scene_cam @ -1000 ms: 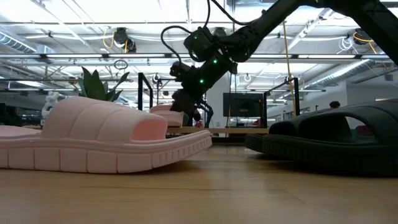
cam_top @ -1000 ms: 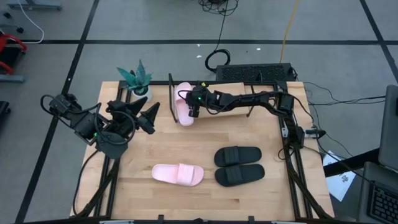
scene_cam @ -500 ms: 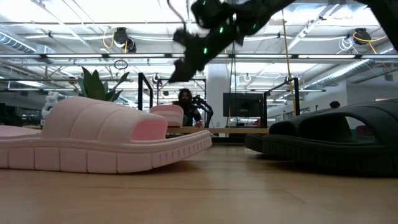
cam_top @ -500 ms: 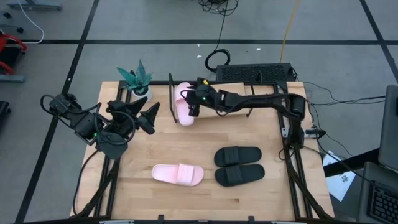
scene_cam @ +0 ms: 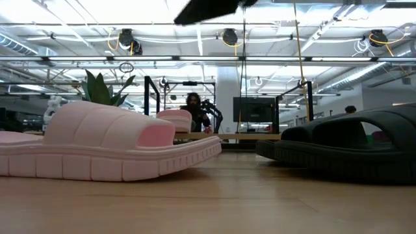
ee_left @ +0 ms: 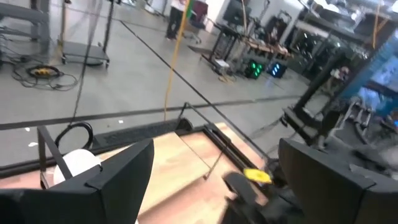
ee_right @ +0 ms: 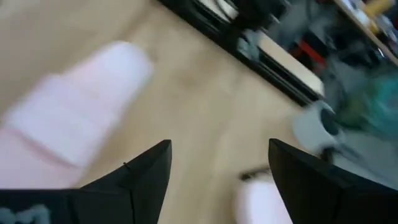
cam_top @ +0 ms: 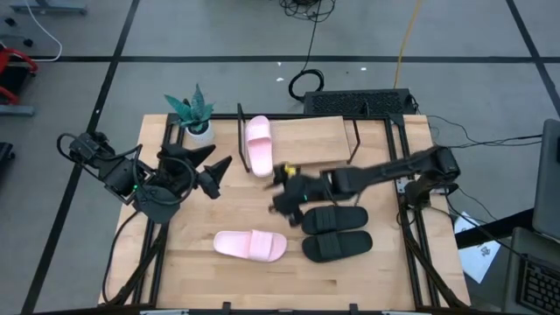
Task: Pick and place slides into the shelf
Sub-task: Put the pink slide on the shelf
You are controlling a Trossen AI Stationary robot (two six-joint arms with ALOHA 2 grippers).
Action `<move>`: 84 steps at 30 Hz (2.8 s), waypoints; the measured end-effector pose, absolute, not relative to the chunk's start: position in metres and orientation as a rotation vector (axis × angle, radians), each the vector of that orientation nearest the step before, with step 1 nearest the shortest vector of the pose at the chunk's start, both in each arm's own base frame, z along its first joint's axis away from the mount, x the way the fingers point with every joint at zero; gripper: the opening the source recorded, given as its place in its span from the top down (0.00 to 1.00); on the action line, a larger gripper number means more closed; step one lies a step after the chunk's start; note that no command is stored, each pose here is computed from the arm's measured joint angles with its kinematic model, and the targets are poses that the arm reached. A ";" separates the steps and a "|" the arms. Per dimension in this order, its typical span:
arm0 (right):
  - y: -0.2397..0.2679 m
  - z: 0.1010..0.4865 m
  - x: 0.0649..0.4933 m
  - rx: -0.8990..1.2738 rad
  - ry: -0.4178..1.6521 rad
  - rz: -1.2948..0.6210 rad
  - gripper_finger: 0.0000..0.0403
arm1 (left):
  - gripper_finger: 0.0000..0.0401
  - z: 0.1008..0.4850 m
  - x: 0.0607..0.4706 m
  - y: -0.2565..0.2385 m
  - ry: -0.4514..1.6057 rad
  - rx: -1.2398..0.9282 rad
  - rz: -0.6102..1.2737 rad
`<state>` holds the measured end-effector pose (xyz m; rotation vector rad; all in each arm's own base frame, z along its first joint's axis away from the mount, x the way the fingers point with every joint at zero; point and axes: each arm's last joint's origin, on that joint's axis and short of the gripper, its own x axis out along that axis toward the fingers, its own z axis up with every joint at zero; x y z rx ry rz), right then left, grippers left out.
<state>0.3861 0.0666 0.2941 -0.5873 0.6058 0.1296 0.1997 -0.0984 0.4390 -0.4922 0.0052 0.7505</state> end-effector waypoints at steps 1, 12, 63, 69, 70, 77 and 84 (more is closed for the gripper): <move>0.077 0.293 0.385 -0.603 0.603 0.157 0.36 | 0.14 0.439 0.200 -0.099 0.013 -0.495 0.743; 0.138 0.253 0.385 -0.666 0.674 0.283 0.36 | 0.14 0.440 0.200 -0.103 0.024 -0.535 0.693; 0.148 0.156 0.362 -0.873 0.455 0.386 0.36 | 0.14 0.428 0.216 -0.113 0.020 -0.546 0.724; 0.142 0.156 0.365 -0.897 0.446 0.404 0.36 | 0.14 0.428 0.216 -0.113 0.019 -0.545 0.726; 0.141 0.156 0.366 -0.907 0.442 0.400 0.36 | 0.14 0.428 0.216 -0.113 0.018 -0.543 0.727; 0.128 0.154 0.372 -0.947 0.440 0.373 0.36 | 0.14 0.429 0.216 -0.111 0.001 -0.532 0.750; 0.124 0.154 0.374 -0.934 0.440 0.359 0.36 | 0.14 0.429 0.217 -0.109 -0.008 -0.529 0.765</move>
